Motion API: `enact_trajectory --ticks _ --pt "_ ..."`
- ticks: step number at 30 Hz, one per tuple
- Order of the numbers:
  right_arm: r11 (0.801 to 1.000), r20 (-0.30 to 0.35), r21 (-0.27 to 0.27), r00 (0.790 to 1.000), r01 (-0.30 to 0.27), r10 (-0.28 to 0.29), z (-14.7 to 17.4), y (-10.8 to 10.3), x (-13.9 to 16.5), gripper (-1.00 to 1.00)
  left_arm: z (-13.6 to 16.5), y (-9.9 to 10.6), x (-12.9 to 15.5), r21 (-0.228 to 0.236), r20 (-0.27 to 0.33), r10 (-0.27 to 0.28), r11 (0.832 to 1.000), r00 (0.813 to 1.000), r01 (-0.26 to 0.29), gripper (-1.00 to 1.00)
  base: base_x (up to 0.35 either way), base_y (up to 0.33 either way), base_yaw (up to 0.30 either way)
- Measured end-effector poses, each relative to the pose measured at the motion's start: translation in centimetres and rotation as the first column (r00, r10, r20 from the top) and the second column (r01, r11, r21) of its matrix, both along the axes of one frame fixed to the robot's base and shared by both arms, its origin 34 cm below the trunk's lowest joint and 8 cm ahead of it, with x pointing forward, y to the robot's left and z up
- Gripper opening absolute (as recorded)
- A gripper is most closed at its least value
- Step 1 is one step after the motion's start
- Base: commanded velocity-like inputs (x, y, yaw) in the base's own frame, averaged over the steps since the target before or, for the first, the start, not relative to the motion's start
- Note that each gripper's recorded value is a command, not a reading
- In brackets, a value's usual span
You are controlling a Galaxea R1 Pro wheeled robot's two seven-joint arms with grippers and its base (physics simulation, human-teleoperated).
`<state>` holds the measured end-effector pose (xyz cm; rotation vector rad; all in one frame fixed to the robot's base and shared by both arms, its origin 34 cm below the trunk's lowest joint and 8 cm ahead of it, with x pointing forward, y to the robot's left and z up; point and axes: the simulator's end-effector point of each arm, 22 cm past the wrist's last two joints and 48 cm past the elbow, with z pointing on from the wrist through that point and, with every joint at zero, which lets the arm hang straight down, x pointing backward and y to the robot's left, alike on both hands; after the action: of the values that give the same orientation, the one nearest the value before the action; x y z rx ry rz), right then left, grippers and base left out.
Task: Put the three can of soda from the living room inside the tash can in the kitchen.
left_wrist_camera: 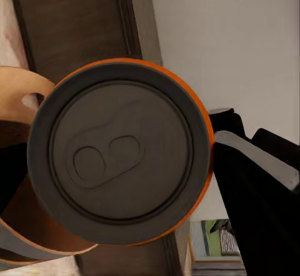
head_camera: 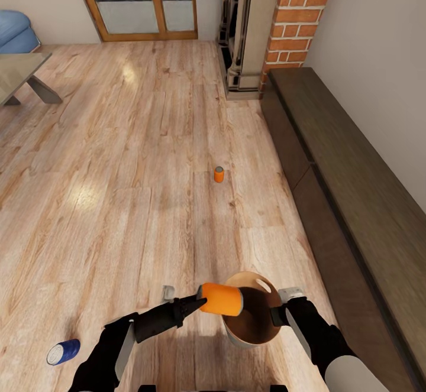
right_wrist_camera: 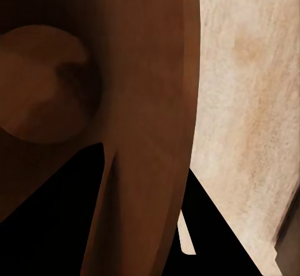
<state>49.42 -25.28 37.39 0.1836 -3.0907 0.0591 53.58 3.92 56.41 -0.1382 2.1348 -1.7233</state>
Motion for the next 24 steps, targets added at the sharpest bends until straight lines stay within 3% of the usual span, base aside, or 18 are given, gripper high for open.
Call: enact_trajectory --ticks 3,6,15,22,24 --pt "1.000 0.000 0.000 1.000 -0.001 0.001 0.0 0.0 0.0 -1.00 -0.5 -1.5 -0.7 0.030 -0.004 -0.051 0.998 0.999 0.051 -1.00 0.000 0.000 0.000" --pt "1.000 -0.001 0.000 1.000 0.000 0.000 0.0 0.0 0.0 -1.00 -0.8 -2.2 -0.9 0.043 -0.008 -0.061 0.997 0.998 0.061 -1.00 0.000 0.000 0.000" --pt "1.000 -0.006 0.007 1.000 0.002 -0.002 -0.1 0.5 -0.3 -1.00 -0.7 -2.7 -0.7 0.051 0.012 -0.063 0.997 0.998 0.063 -1.00 0.000 0.000 0.000" --pt "1.000 -0.005 -0.007 1.000 -0.029 0.029 -0.1 0.8 -0.2 -1.00 -0.3 -3.8 -0.6 0.038 0.016 -0.060 0.997 0.998 0.060 -1.00 0.000 0.000 0.000" --pt "0.999 -0.004 -0.009 0.999 -0.043 0.043 -0.1 1.1 -0.2 -1.00 -0.9 -3.8 -0.5 0.061 0.007 -0.053 0.997 0.999 0.052 -1.00 0.000 0.000 0.000"
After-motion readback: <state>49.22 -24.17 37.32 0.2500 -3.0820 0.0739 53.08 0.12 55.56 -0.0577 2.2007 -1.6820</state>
